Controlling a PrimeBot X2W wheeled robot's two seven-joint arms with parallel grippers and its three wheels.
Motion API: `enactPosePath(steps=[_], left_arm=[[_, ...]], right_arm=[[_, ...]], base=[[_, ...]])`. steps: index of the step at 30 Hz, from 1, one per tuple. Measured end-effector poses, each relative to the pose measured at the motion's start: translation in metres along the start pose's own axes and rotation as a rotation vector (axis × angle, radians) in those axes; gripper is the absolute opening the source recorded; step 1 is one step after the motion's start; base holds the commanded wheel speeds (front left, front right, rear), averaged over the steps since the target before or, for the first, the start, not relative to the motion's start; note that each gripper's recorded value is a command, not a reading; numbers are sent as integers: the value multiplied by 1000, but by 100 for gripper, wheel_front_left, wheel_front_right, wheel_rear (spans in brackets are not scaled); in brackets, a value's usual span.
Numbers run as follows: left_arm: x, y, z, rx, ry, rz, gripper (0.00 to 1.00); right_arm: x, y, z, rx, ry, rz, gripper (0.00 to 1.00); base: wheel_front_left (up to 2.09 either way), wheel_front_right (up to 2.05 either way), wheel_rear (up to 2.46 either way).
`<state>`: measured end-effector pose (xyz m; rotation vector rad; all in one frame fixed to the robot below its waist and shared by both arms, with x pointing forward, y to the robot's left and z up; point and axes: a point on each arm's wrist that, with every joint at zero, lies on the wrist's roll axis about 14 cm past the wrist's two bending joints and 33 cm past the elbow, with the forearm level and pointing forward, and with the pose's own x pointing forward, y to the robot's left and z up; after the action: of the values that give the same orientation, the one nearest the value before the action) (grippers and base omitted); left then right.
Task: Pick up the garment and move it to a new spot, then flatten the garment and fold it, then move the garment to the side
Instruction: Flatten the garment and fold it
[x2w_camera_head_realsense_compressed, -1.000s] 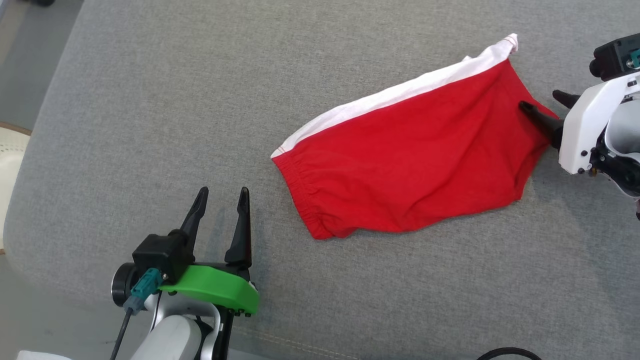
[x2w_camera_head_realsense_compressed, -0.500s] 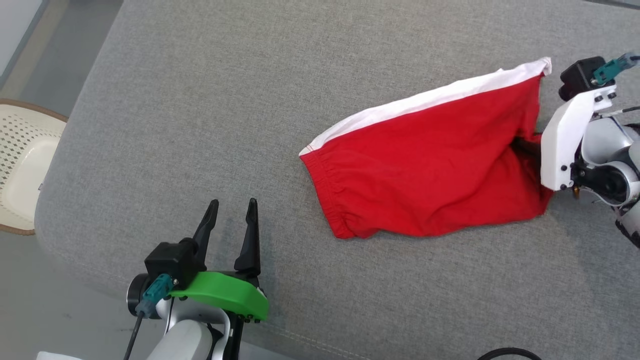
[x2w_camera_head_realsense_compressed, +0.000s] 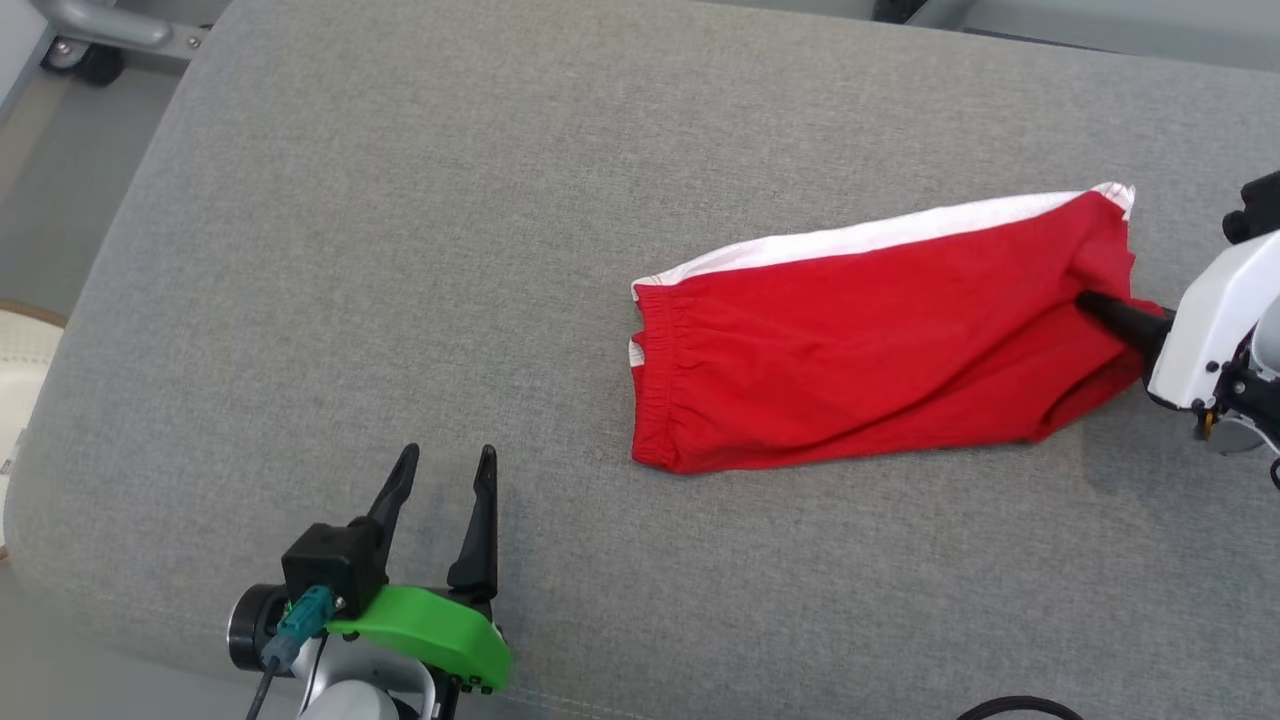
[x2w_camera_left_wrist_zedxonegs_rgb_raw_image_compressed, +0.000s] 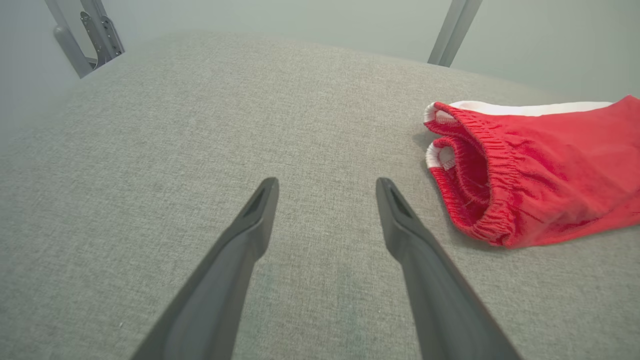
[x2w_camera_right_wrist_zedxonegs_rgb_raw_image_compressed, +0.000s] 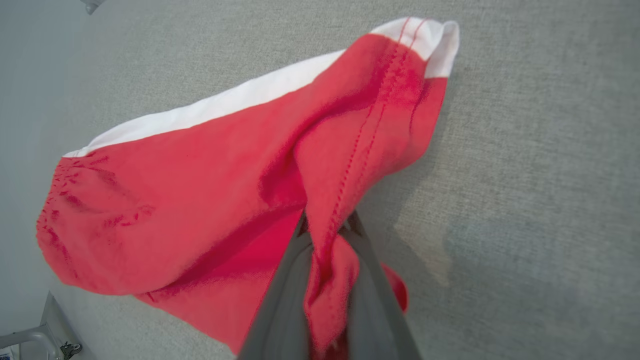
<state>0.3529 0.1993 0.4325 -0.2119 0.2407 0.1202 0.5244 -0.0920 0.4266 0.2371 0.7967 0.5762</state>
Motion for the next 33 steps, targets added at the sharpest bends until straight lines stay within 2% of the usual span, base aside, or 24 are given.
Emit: enactPosePath(steps=[5,14,19,23,27,30,33], left_arm=[[-5,-14,-2,27,-1,-69,100],[-12,-27,-12,79,1,-152,100],[-14,-32,-10,111,-20,-177,100],[-15,-37,-8,115,-37,-191,100],[-16,-40,-5,103,-54,-191,100],[-19,-42,-7,92,-56,-193,100],[-21,-43,-7,80,-61,-191,100]], right_arm=[[-37,-16,-6,75,-88,-32,0],[-108,-68,-15,204,-273,-181,0],[-123,-78,-31,247,-330,-229,0],[-124,-79,-22,209,-397,-253,0],[-113,-49,8,105,-454,-188,0],[-93,2,32,18,-474,-64,0],[-66,65,32,-47,-428,88,0]], base=[[0,0,0],[0,0,0],[0,0,0],[0,0,0],[0,0,0],[0,0,0],[0,0,0]])
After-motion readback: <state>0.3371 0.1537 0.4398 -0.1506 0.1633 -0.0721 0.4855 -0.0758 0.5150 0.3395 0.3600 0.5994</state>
